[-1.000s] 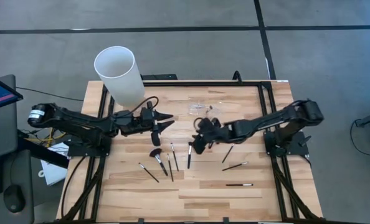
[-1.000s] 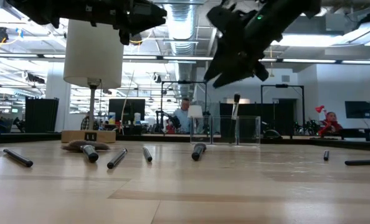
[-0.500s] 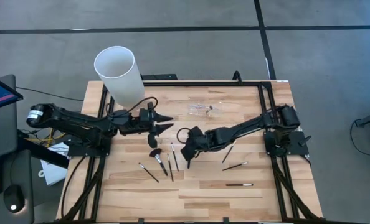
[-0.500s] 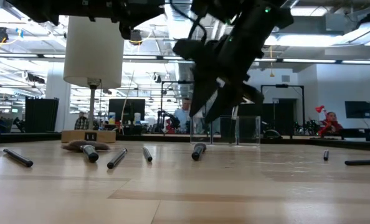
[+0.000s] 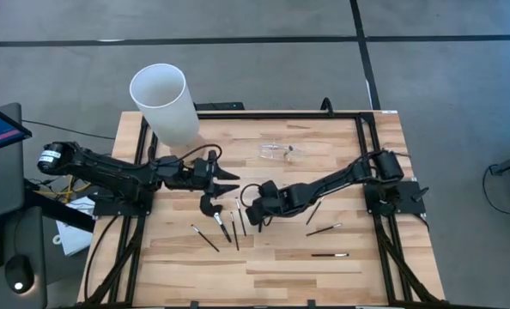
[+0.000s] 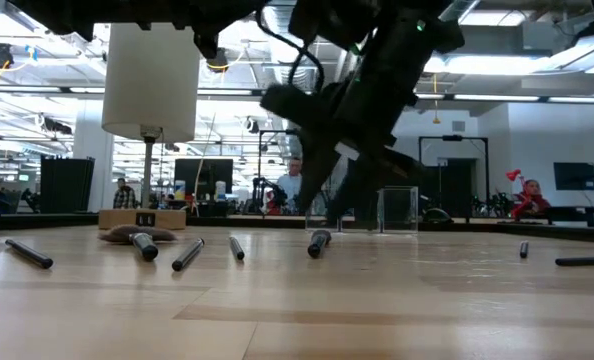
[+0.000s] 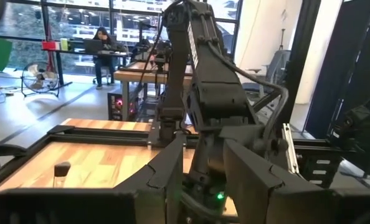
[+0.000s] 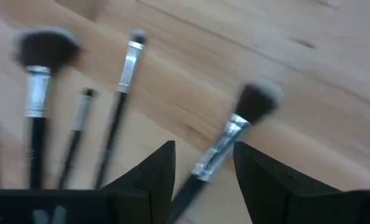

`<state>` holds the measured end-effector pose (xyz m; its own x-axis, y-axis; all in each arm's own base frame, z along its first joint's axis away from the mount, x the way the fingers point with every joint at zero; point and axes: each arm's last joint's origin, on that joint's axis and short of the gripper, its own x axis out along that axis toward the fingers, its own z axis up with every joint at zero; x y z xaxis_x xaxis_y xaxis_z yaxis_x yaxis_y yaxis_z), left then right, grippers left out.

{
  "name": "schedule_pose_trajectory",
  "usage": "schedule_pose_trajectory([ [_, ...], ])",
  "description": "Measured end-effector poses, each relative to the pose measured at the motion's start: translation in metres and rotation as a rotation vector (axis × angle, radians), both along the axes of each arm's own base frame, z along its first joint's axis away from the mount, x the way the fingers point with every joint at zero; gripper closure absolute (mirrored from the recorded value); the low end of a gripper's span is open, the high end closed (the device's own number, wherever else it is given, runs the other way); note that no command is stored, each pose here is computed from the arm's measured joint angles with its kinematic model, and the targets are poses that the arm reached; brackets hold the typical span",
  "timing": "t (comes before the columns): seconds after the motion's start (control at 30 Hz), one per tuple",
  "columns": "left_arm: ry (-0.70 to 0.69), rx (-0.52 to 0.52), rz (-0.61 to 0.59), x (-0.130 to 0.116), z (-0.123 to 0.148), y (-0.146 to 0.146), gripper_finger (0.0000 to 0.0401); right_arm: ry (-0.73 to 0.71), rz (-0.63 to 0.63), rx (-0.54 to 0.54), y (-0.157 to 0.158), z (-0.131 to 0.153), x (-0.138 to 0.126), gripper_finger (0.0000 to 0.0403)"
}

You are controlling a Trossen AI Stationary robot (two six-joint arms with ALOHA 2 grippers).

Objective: Put items in baskets/containers
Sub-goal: Put the black blush brush into the transparent organizer

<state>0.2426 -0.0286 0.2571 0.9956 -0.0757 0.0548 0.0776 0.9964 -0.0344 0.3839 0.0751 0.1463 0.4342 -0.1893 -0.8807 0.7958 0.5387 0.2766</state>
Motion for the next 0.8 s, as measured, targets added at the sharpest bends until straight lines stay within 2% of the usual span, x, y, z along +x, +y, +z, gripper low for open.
schedule_pose_trajectory([
  [0.17,-0.004,0.000,0.000,0.0000,0.0004,-0.0001,0.0288,0.016,-0.033,0.007,0.0060,-0.0101,-0.0002,0.0259],
  [0.4,-0.008,0.004,-0.027,-0.0001,0.0007,-0.0007,0.0288,-0.007,-0.085,0.038,0.0083,-0.0107,0.0014,0.0271],
  [0.8,-0.009,0.002,-0.059,-0.0003,0.0008,-0.0018,0.0288,0.026,-0.099,0.086,0.0101,-0.0060,0.0014,0.0262],
])
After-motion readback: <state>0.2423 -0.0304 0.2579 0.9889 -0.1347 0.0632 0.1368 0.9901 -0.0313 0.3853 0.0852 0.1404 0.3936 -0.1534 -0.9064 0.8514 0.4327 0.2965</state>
